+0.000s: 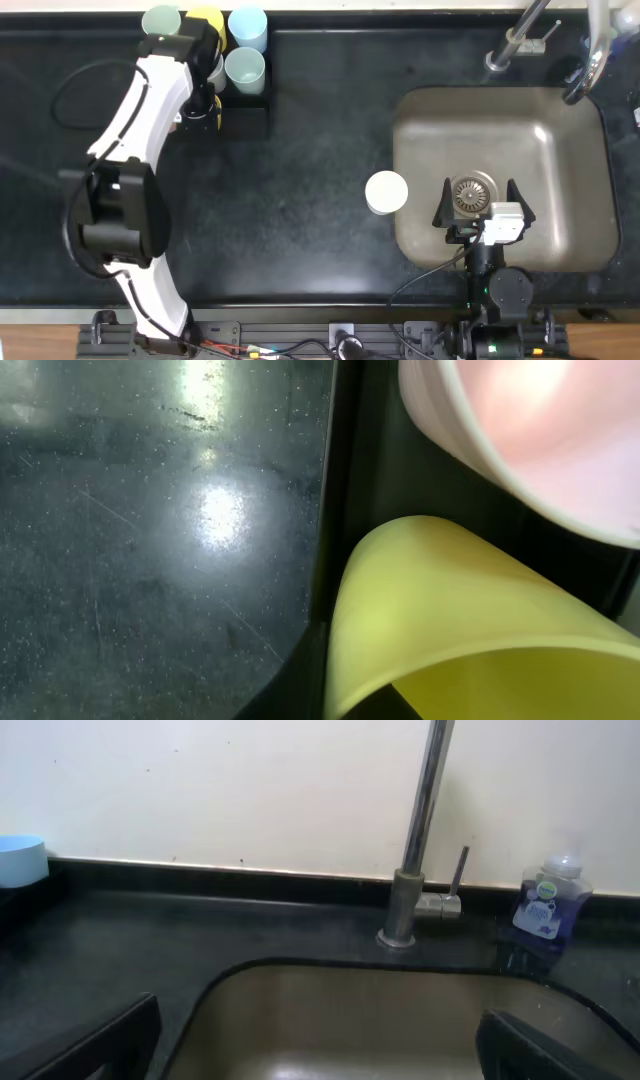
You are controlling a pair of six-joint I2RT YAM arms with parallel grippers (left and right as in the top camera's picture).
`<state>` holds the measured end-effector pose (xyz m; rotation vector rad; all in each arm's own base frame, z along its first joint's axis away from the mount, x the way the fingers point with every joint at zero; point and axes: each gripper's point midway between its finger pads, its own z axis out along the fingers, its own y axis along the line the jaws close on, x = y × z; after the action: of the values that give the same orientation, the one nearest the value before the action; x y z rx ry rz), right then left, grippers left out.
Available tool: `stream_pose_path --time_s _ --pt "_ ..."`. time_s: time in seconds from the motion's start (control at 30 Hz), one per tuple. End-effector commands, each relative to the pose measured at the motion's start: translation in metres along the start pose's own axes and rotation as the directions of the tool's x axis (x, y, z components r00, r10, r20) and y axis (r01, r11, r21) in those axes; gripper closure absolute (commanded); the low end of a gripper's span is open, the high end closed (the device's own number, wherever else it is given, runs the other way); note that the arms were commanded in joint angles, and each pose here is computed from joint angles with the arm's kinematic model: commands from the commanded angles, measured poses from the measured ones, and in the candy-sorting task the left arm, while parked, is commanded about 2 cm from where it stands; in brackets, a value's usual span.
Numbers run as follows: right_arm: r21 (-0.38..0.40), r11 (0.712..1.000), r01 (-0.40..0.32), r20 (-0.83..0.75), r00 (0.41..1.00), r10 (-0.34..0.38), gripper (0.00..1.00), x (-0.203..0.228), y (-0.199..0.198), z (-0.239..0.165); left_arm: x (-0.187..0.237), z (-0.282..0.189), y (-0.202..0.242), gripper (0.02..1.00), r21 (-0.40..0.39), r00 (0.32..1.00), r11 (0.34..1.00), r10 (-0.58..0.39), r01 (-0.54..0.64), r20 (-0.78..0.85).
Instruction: Store Cups
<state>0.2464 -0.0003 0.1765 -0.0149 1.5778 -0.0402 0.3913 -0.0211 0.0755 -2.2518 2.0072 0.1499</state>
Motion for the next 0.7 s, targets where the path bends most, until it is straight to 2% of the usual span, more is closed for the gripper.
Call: stream_pose_path --time_s 0.03,0.27,0.7 --pt "-0.007 1.000 -0.004 -0.002 1.000 0.004 0.005 0.0041 0.0013 0.0005 -0.0012 0.0086 0.0014 0.980 -0.022 1.000 1.000 -0.020 0.020 0.006" --pt "-0.007 1.000 -0.004 -0.002 1.000 0.004 0.005 0.0041 0.0013 0.0005 0.0005 0.0092 -0.0057 0.961 0.005 1.000 1.000 -0.025 0.025 -0.001" --pt "-0.007 1.000 -0.004 -0.002 1.000 0.004 0.005 0.0041 0.0013 0.0005 0.0006 0.0107 -0.0055 0.928 0.002 1.000 1.000 -0.024 0.024 0.001"
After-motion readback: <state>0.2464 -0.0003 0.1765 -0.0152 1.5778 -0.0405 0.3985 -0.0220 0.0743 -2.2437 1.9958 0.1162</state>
